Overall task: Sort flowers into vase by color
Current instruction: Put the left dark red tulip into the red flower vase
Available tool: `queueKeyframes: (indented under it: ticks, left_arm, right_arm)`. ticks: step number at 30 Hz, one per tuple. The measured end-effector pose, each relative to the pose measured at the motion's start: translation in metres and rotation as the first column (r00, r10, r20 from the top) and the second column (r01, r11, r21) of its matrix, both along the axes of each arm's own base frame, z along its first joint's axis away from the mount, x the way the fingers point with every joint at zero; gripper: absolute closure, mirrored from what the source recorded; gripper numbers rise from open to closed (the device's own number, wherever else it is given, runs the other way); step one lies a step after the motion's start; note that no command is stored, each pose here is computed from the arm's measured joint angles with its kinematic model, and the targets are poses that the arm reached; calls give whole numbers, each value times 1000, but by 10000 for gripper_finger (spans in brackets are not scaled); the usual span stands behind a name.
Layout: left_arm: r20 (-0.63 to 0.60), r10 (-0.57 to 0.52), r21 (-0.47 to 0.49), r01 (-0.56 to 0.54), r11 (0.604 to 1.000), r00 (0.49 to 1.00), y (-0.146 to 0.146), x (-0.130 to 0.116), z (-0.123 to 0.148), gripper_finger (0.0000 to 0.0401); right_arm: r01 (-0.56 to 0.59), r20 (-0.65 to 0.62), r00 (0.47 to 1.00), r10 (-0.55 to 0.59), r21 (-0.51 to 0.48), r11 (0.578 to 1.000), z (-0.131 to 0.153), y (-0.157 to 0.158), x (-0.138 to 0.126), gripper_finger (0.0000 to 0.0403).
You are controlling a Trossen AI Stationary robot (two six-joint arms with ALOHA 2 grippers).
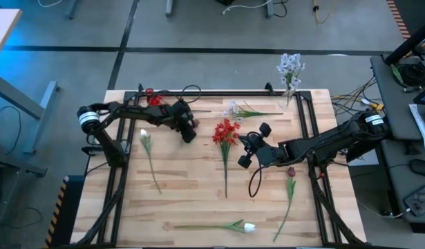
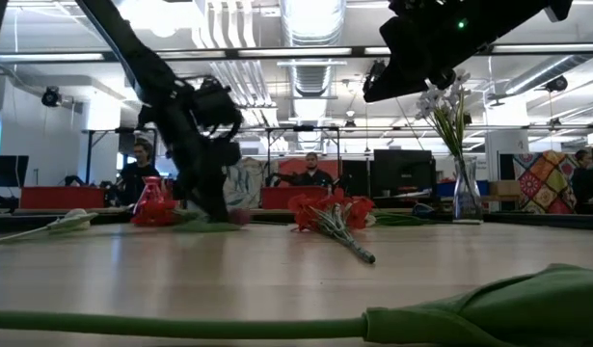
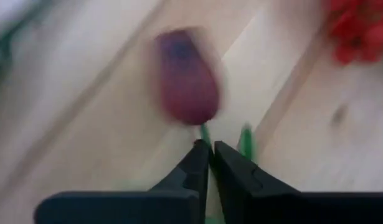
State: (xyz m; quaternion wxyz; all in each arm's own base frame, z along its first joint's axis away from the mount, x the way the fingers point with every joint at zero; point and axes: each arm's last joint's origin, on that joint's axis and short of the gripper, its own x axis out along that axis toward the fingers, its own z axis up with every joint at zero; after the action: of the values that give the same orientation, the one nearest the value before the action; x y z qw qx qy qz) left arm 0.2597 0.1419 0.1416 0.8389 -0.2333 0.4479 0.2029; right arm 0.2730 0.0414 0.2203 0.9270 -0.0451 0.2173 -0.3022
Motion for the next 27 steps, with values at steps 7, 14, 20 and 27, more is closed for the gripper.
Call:
queueKeyframes:
  ticks: [7,14,20,27]
  left_arm:
    - [153,-35,144,12,990,988,-7,-11,50,400]
    - [321,17,394,-150,907,947,-20,-47,107,401]
    - [525,21,571,-370,733,851,-34,-82,150,401]
    - [653,9,669,-582,463,757,-39,-116,179,401]
  right_arm:
    - [34,-10,999,-34,-6,999,-9,-1,-5,394]
    - [64,-4,998,-64,-1,998,-15,-2,-8,394]
    - [77,19,997,-76,-16,997,-12,-3,-7,394]
    - [66,31,997,-65,-30,997,-10,-2,-5,394]
